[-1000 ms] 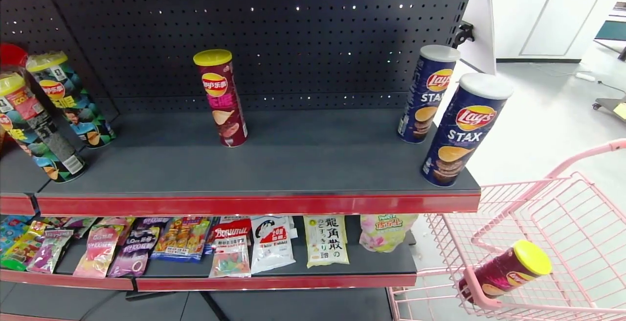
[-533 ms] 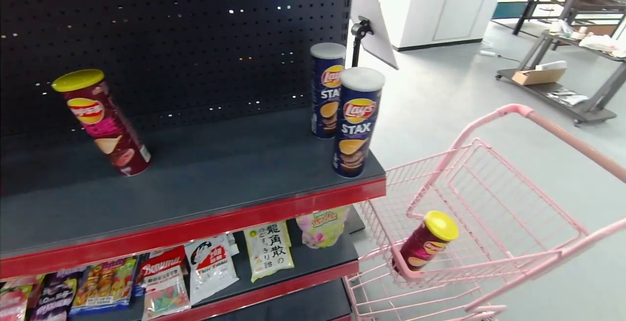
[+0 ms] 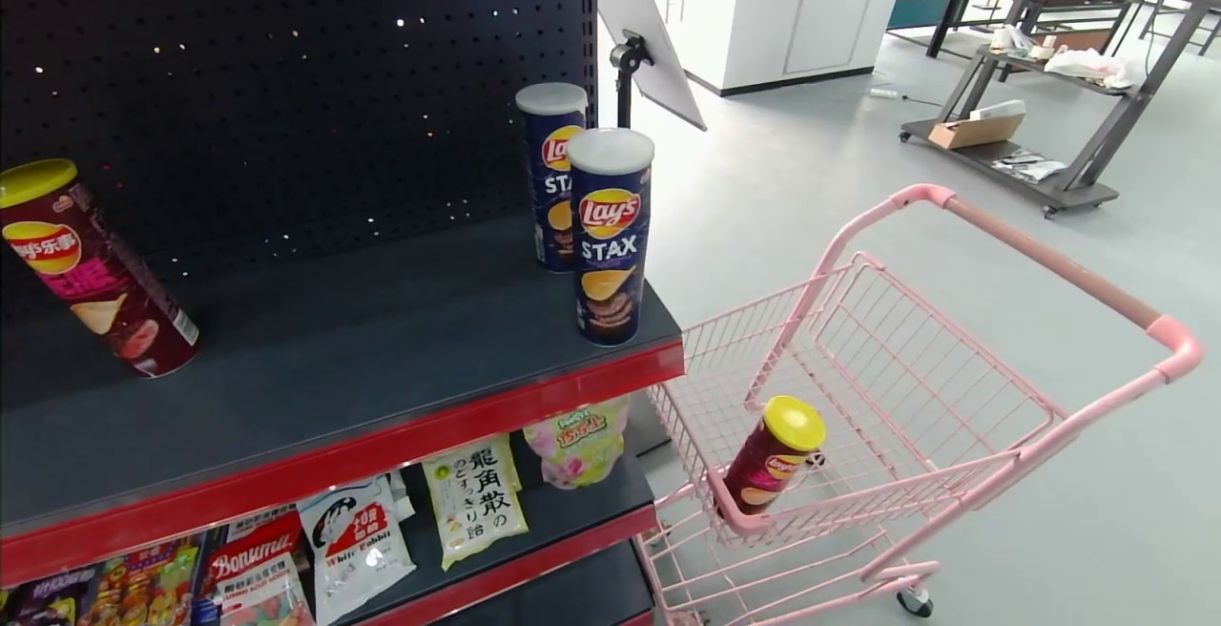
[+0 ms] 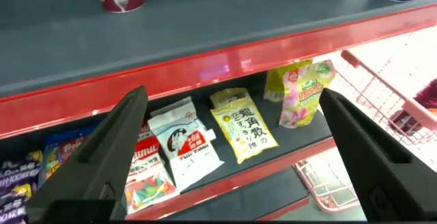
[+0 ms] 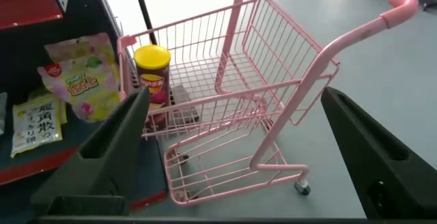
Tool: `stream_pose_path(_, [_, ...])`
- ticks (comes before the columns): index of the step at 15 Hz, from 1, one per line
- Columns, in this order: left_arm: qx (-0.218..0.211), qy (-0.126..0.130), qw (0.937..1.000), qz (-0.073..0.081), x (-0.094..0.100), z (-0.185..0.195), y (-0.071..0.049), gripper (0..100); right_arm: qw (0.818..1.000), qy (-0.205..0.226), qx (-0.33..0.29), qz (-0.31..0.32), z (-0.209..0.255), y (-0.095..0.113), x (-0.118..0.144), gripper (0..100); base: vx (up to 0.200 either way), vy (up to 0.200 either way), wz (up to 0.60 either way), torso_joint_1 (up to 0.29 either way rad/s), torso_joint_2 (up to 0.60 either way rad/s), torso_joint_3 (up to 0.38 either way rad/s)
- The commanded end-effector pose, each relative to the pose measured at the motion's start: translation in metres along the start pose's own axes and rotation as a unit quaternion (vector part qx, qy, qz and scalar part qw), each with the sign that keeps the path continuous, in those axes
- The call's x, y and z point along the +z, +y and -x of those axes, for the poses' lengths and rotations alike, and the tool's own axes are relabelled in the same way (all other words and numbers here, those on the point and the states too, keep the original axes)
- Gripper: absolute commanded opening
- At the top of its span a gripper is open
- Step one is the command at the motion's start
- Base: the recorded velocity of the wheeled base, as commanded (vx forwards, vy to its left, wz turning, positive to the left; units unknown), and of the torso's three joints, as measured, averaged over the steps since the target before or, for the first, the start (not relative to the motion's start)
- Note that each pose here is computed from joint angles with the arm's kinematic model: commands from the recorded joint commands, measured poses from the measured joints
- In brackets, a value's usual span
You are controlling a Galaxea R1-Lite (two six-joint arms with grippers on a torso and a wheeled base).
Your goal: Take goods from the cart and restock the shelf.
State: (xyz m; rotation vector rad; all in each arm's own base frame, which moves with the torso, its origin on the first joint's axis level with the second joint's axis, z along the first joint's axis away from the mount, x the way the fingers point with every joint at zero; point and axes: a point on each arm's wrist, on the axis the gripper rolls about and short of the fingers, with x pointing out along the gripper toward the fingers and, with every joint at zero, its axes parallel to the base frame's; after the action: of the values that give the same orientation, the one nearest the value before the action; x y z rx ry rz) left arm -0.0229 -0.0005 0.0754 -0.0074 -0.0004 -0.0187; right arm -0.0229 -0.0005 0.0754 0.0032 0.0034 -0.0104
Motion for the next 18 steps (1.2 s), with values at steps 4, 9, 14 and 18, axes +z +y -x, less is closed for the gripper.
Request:
stream_pose_path(4, [0.000,0.000,1.0000,0.000,0.0001,-0.0001,0.0000,100,1.000,0.000,0.000,0.000,0.0000,0.0000,0.0001,100,0.000,0.000,0.00,-0.135,0.35,0.206])
stream_pose_path(9, [0.000,0.001,1.0000,0.000,-0.0001,-0.0001,0.0000,100,1.000,0.000,0.000,0.000,0.0000,0.0000,0.0001,100,0.000,0.000,0.00,-0.147,0.37,0.226])
stream_pose_path(14, [0.000,0.000,1.0000,0.000,0.0001,-0.0001,0.0000,100,1.000,0.000,0.000,0.000,0.0000,0.0000,0.0001,100,0.000,0.000,0.00,-0.160,0.47,0.291])
stream_pose_path(18, [0.000,0.001,1.0000,0.000,-0.0001,-0.0001,0.0000,100,1.000,0.001,0.000,0.000,-0.0001,0.0000,-0.0003,100,0.000,0.000,0.00,-0.170,0.54,0.365])
